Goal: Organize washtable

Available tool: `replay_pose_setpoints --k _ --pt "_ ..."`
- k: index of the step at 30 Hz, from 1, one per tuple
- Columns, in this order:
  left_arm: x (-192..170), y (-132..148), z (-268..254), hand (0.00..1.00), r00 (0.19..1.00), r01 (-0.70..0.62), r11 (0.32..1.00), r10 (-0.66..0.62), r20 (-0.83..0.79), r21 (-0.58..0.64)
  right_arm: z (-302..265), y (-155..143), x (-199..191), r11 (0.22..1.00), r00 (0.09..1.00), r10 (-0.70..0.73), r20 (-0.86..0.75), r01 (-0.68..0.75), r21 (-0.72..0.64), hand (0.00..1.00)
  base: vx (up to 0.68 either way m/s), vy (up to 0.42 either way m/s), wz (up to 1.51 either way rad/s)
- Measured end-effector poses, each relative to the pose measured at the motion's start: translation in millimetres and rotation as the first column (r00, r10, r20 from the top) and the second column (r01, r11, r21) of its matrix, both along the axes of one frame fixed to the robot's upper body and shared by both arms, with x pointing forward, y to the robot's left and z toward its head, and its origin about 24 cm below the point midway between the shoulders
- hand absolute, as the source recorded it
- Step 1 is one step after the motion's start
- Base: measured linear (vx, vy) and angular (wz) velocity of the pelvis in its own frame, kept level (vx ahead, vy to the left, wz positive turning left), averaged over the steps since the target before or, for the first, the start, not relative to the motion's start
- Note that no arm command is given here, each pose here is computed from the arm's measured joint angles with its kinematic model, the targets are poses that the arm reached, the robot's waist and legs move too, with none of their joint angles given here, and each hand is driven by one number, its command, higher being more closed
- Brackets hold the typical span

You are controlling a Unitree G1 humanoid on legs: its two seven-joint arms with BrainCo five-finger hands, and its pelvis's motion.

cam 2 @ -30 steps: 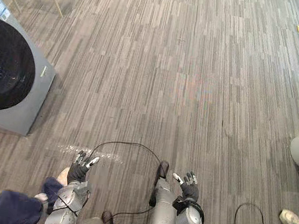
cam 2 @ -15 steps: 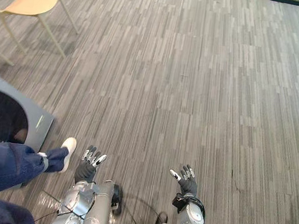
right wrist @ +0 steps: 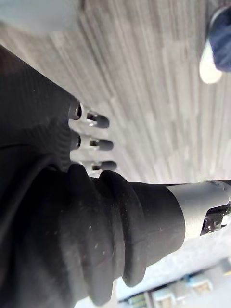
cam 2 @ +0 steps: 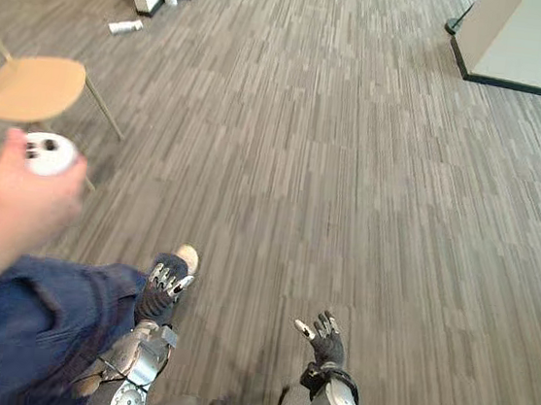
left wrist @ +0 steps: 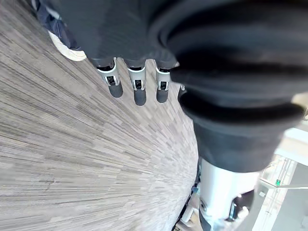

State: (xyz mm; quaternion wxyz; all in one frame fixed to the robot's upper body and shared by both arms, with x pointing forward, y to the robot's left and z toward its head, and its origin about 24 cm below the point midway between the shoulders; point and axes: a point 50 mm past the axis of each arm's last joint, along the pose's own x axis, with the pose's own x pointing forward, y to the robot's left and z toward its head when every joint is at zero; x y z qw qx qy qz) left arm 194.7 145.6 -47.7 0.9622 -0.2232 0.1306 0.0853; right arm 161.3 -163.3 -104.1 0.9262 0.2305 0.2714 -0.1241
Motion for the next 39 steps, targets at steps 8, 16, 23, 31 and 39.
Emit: replay_pose_setpoints --k 8,16,23,31,39 --pt "-28.6 -4.3 -22.9 0.0 0.987 -0.092 0.994 0.083 -0.138 -0.058 22.8 -8.0 14.0 0.993 0.988 -0.093 0.126 0.083 0.083 0.0 0.75 -0.248 0.18" --pt "-33.2 -4.7 -24.5 0.0 0.985 -0.108 0.989 0.093 -0.144 -0.103 11.7 -40.4 3.5 0.99 0.989 -0.139 0.053 0.14 -0.01 0.0 0.51 -0.021 -0.41" --pt "-21.5 13.6 -16.7 0.0 0.991 -0.094 0.995 0.09 -0.094 -0.038 4.7 -22.6 1.4 0.99 0.99 -0.139 0.024 0.138 0.022 0.0 0.25 0.068 0.14" --pt "-35.0 11.7 -29.9 0.0 0.983 -0.08 0.997 0.075 -0.168 -0.021 -1.8 -1.9 6.2 0.998 0.998 -0.054 -0.019 0.054 -0.008 0.0 0.01 0.003 0.0" --pt "-22.9 21.3 -7.3 0.0 0.984 -0.169 0.984 0.165 -0.073 -0.06 12.8 -5.7 17.0 0.995 0.994 -0.097 0.056 0.097 0.003 0.0 0.01 0.003 -0.11"
